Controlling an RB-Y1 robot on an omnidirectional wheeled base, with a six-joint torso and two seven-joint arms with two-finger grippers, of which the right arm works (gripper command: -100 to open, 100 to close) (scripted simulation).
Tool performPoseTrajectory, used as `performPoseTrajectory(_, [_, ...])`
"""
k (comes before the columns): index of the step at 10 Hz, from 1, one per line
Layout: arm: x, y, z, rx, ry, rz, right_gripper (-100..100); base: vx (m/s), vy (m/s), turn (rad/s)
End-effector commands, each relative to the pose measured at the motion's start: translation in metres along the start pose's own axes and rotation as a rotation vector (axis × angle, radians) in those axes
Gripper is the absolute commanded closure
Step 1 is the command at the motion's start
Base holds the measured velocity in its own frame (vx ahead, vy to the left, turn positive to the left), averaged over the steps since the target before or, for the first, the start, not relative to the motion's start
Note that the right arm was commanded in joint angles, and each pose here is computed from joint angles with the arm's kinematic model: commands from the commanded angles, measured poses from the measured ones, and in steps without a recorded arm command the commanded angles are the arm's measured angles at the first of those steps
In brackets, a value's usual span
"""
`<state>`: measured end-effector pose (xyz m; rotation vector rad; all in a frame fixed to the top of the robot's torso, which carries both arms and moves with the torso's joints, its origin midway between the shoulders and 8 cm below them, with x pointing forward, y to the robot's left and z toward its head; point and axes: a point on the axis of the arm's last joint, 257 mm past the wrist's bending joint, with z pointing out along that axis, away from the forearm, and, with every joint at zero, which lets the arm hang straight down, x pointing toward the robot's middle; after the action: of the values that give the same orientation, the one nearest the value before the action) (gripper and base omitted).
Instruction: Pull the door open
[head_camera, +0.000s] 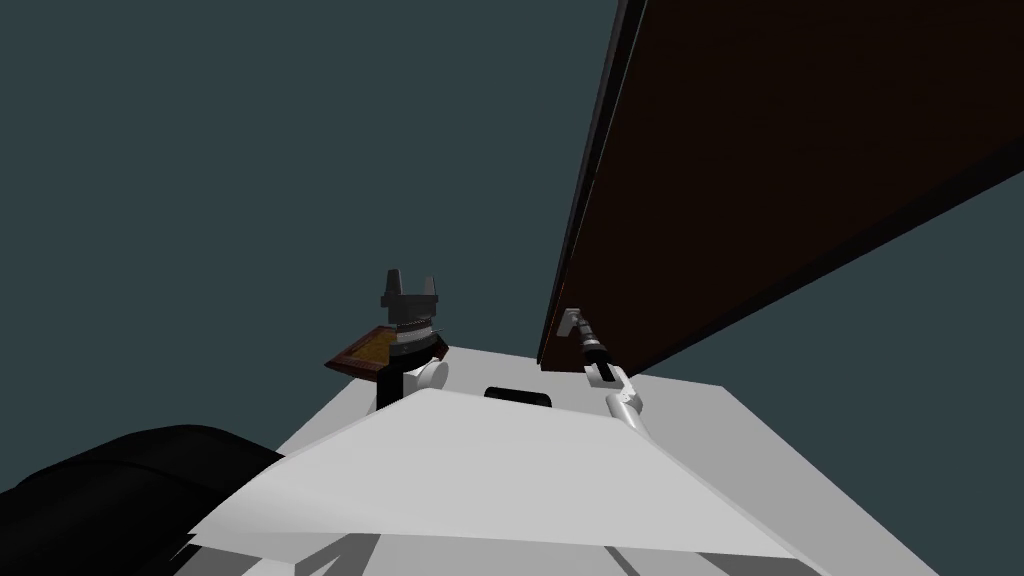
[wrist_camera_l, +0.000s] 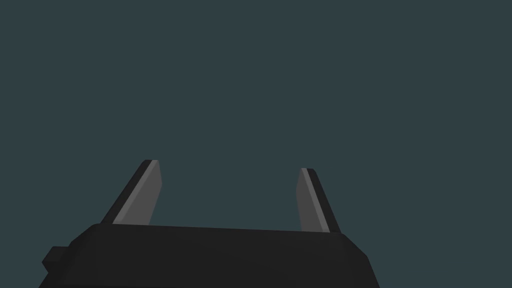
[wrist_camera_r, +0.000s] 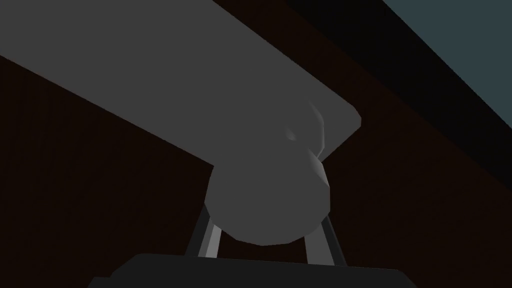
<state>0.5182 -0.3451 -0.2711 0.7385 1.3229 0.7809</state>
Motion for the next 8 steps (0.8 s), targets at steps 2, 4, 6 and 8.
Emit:
performPoseTrajectory(2, [0.007, 0.0079, -0.0017, -0.011, -0.002, 0.103, 100, -0.047, -0.037, 0.076])
performPoseTrajectory(4, [0.0053, 0.0084, -0.0064, -0.007, -0.019, 0.231, 100, -0.055, -0.048, 0.116])
performPoseTrajectory(6, [0.0029, 0.0081, -0.0089, -0.005, -0.034, 0.328, 100, -0.062, -0.048, 0.074])
performPoseTrajectory(8, [0.0014, 0.0078, -0.0115, -0.004, -0.046, 0.412, 100, -0.046, -0.033, 0.081])
